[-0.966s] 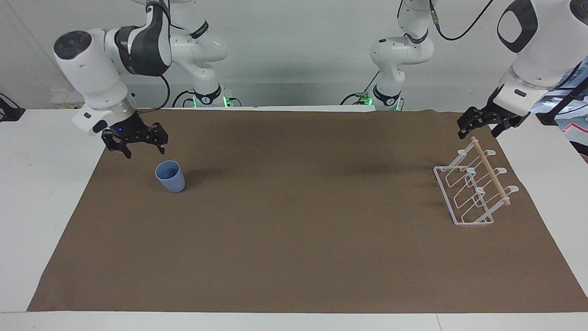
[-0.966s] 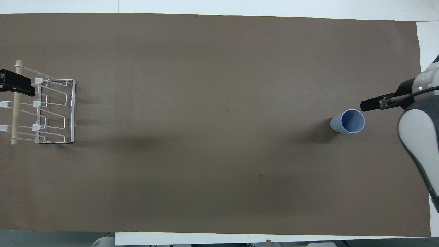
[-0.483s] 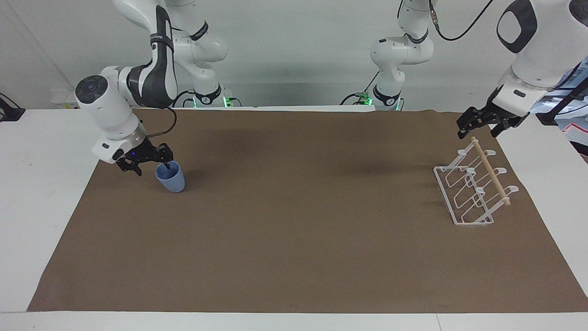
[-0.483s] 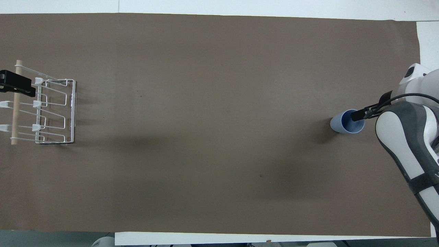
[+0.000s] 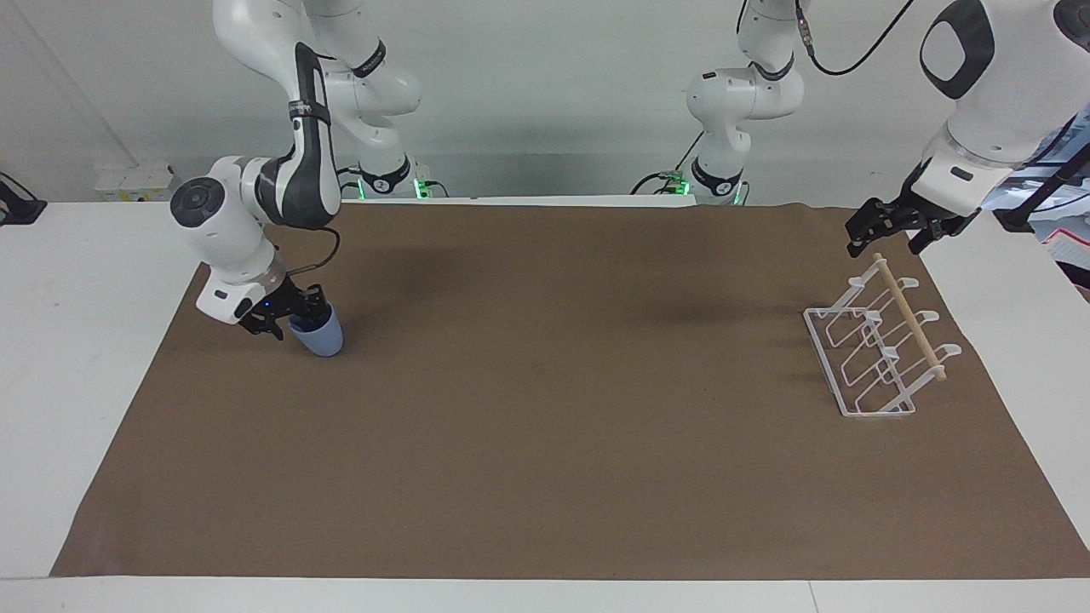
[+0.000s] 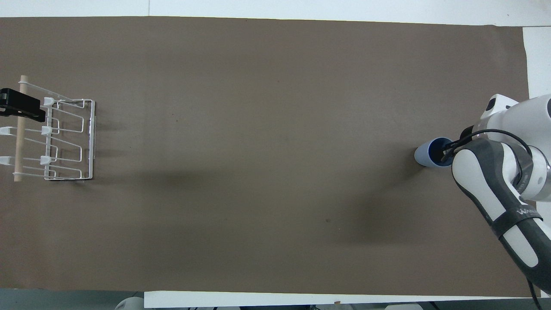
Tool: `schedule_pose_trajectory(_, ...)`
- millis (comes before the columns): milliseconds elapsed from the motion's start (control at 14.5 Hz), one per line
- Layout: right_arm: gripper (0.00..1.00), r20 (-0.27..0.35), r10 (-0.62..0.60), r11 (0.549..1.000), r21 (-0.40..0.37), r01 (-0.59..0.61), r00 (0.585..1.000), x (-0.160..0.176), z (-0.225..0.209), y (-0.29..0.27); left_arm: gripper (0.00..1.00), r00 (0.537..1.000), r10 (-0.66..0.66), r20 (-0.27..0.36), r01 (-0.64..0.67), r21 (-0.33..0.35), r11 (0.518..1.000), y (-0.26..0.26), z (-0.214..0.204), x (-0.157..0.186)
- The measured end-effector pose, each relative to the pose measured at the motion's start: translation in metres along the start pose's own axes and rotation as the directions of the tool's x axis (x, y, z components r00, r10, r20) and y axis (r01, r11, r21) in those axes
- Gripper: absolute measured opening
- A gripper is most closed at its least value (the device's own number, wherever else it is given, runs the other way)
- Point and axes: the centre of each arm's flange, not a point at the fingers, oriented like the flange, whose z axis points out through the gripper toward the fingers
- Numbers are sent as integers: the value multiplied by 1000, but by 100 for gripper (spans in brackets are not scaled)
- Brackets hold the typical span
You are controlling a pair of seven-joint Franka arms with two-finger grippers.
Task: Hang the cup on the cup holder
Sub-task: 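Reach the right gripper down to the light blue cup, then grasp the blue cup rim with the right gripper and lift it, then carry the cup toward center while the left gripper reaches toward it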
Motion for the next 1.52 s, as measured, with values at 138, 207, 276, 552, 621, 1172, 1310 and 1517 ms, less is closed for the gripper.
schedule_pose_trajectory(138,30,-2,-8,1000,-1,8,1000,1,-1,0,100,1000,-6,8,6,0,1000,-1,4,0)
schedule_pose_trajectory(207,20,-6,-11,1000,-3,11,1000,2,-3,0,100,999,-32,9,32,0,999,-3,4,0)
schedule_pose_trajectory(276,8,-11,-14,1000,-6,14,1000,4,-5,0,100,996,-88,8,88,0,996,-3,4,0)
schedule_pose_trajectory(552,4,-24,63,981,187,-57,998,19,-33,-11,100,890,-456,14,456,-38,889,15,3,1)
schedule_pose_trajectory(621,4,-48,92,954,289,-75,995,30,-46,-23,100,828,-560,42,561,-73,824,27,4,2)
schedule_pose_trajectory(1172,4,66,433,476,830,-290,899,115,-88,-248,100,159,-871,466,986,-24,167,141,31,-5)
schedule_pose_trajectory(1310,4,114,479,407,849,-335,870,119,-92,-308,100,52,-856,514,997,19,72,166,41,-6)
schedule_pose_trajectory(1517,4,177,512,341,857,-388,841,112,-94,-386,100,-12,-846,534,998,52,19,195,51,-8)
